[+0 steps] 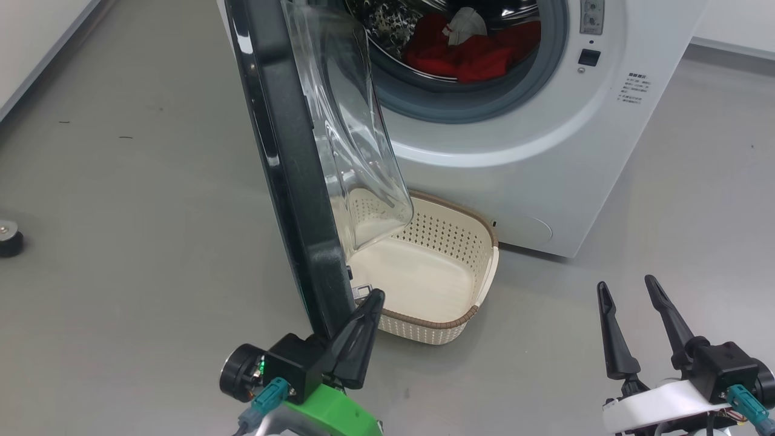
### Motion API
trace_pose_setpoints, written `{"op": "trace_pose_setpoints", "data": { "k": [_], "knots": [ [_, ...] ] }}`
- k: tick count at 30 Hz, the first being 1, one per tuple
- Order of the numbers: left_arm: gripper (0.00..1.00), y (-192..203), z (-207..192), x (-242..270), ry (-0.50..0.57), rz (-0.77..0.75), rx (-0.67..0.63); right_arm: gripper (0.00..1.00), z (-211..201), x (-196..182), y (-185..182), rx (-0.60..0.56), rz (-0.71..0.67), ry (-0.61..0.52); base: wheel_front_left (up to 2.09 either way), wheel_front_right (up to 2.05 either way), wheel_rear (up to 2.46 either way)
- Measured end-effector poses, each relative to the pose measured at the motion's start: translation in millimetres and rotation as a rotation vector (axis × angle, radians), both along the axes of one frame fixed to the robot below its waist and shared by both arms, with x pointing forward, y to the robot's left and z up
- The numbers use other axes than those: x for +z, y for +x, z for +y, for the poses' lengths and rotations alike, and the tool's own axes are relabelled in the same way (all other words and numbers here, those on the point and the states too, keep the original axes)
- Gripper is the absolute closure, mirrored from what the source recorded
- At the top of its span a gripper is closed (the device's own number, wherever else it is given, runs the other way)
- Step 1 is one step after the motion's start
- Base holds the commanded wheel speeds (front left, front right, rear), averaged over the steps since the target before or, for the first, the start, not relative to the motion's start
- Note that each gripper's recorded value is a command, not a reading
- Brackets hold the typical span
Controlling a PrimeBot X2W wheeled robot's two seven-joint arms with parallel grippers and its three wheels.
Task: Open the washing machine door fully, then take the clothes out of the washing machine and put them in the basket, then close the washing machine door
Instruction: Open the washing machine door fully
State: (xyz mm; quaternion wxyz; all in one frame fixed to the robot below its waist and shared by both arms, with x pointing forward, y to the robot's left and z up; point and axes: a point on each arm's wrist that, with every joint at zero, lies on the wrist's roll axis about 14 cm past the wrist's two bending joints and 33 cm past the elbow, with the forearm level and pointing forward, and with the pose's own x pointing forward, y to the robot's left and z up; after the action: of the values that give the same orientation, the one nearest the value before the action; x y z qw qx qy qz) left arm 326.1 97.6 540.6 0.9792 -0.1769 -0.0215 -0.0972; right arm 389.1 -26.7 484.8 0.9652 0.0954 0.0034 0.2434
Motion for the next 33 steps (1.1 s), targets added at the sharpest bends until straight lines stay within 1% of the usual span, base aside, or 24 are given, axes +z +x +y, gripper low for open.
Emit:
{"op": "trace_pose_setpoints", "data": {
  "k": [15, 26, 33],
  "knots": [
    [1.0, 4.2, 24.7, -21.3, 0.002, 0.067, 0.1, 0.0, -1.4, -4.1, 1.7, -0.004, 0.013, 0.004, 0.0, 0.0, 0.0],
    [1.0, 4.1, 42.1, -22.5, -0.022, 0.057, 0.176, 0.0, -0.7, -5.1, 3.0, -0.004, 0.016, 0.005, 0.0, 0.0, 0.0],
    [1.0, -1.3, 61.4, -29.4, -0.032, 0.068, 0.26, 0.0, 1.9, -5.6, 3.9, 0.005, 0.017, 0.007, 0.0, 0.0, 0.0]
  ]
}}
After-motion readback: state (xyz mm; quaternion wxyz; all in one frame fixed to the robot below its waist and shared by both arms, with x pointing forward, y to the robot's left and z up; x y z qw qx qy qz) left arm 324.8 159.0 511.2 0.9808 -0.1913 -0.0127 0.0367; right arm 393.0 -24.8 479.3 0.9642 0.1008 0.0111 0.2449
